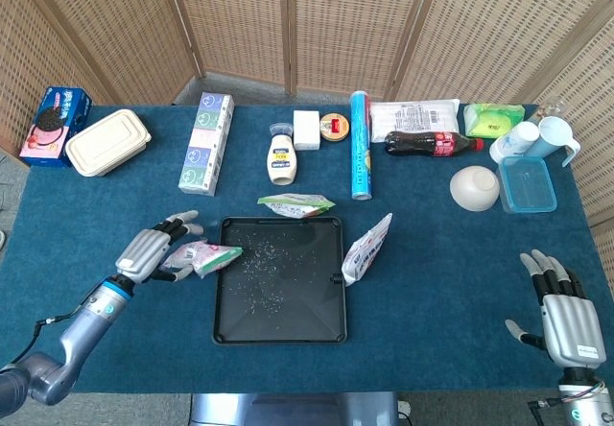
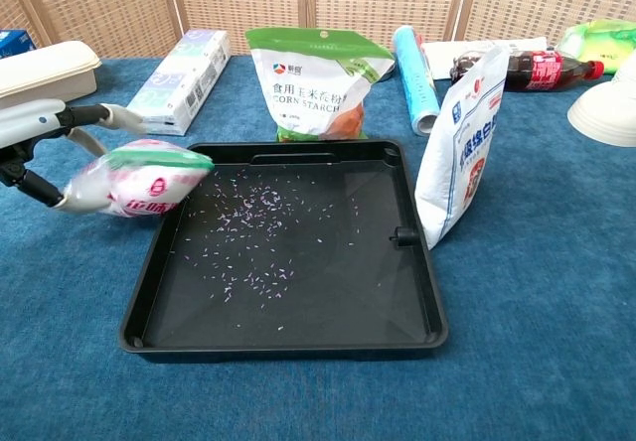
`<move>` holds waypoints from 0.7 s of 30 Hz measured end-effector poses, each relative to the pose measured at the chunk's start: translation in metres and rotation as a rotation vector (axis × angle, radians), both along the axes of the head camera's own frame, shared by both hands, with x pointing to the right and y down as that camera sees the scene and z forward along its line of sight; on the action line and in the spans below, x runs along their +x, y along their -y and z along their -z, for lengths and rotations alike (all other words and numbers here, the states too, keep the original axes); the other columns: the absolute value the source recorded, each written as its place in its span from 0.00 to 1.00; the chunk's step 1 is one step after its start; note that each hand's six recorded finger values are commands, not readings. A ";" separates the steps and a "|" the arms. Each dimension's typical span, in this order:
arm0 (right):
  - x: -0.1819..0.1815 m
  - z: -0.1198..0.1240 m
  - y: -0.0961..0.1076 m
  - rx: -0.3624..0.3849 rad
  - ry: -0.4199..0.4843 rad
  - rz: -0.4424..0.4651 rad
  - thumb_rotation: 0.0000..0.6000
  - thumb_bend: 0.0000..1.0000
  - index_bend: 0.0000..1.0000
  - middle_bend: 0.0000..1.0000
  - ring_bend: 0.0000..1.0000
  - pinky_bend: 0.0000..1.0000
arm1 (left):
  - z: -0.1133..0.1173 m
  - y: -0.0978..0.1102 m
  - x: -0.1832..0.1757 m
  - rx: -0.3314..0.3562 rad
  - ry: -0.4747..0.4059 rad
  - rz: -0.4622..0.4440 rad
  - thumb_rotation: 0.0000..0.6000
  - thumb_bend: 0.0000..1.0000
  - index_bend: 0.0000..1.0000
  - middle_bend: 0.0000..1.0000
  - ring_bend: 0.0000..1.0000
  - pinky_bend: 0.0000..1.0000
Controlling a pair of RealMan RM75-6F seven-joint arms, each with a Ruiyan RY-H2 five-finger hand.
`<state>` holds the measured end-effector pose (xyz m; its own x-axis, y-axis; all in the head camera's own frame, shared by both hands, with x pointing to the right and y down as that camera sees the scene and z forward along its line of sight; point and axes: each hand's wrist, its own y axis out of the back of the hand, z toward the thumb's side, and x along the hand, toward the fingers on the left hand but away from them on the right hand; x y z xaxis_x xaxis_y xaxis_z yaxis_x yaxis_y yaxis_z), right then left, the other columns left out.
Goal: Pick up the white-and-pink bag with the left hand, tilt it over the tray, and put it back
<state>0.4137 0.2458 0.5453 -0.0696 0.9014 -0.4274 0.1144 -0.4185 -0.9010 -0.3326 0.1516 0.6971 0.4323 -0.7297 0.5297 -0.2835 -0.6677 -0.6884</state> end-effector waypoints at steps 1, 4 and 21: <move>0.000 0.000 0.000 0.000 0.000 0.000 1.00 0.00 0.00 0.04 0.08 0.10 | 0.000 0.000 -0.001 0.005 0.006 -0.002 1.00 0.13 0.03 0.00 0.01 0.19; 0.000 0.001 0.000 0.001 0.000 0.000 1.00 0.00 0.00 0.04 0.08 0.10 | 0.003 0.001 -0.003 0.031 0.017 -0.006 1.00 0.11 0.02 0.00 0.00 0.18; 0.002 0.008 0.002 0.015 0.014 -0.010 1.00 0.00 0.00 0.04 0.08 0.10 | 0.061 0.001 -0.087 0.188 0.256 0.055 1.00 0.05 0.02 0.00 0.00 0.10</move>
<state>0.4160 0.2443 0.5376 -0.0725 0.9072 -0.4145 0.1309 -0.4033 -0.9056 -0.4192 0.1511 0.6361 0.2593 -0.8438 0.4698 -0.1177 -0.5104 -0.8518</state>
